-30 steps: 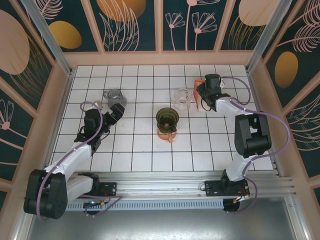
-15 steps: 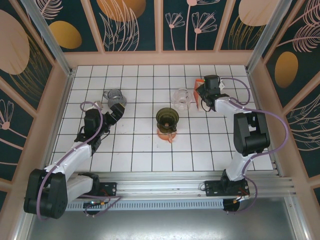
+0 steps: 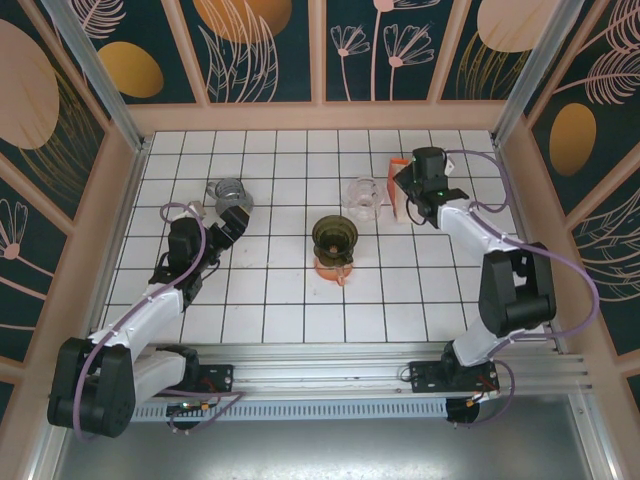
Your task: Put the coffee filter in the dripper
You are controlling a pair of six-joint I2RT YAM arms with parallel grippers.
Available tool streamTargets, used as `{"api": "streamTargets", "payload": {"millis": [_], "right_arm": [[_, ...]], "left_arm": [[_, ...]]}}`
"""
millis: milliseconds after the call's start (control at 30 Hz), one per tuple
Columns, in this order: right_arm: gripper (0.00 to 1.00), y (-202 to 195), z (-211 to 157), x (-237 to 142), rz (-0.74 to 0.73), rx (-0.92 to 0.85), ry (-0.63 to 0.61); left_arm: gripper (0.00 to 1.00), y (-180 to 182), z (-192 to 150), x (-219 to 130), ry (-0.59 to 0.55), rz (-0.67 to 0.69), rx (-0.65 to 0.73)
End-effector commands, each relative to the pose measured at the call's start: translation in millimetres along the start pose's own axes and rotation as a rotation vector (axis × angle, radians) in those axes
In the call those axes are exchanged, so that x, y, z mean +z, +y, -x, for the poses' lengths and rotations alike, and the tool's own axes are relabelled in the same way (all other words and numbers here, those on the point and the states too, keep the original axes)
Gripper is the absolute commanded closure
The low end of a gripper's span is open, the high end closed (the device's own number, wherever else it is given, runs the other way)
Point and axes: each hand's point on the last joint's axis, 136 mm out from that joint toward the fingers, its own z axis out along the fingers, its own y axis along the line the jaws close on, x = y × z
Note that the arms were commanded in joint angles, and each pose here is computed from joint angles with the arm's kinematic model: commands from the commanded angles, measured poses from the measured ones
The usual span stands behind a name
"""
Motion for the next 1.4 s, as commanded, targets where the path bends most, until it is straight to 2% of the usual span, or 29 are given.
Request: {"api": "streamTargets", "payload": {"millis": [0,300,567,733,1000,1367], "right_arm": [[1.0,-21.2,-7.5,-15.1,-0.074,-0.052,0.008],[1.0,-32.9,2.1,-65.0,-0.096,-0.123,-0.027],[1.0,-9.4,10.0,-117.9,0.001,-0.18,-0.022],[1.0,31.1,-8.2,-149.0,0.123,-0.312,0.092],[1.0,96.2,-62.4,-195.0,0.279,-0.527,0.37],[1.0,126.1,-121.1,-209.4,0.187,-0.747,0.611]], "left_arm": [[0.02,-8.7,1.7,-1.5,-0.004,-0.034,0.032],[0.02,-11.4,4.0,-3.4,-0.009,-0.035,0.036],[0.02,-19.4,8.4,-5.1,-0.014,-0.05,0.034],[0.03,-33.8,9.4,-9.0,-0.007,-0.107,0.05],[0.04,-56.3,8.3,-10.7,0.029,-0.173,0.084],[0.05,-66.8,-14.8,-5.6,0.086,-0.189,0.154]]}}
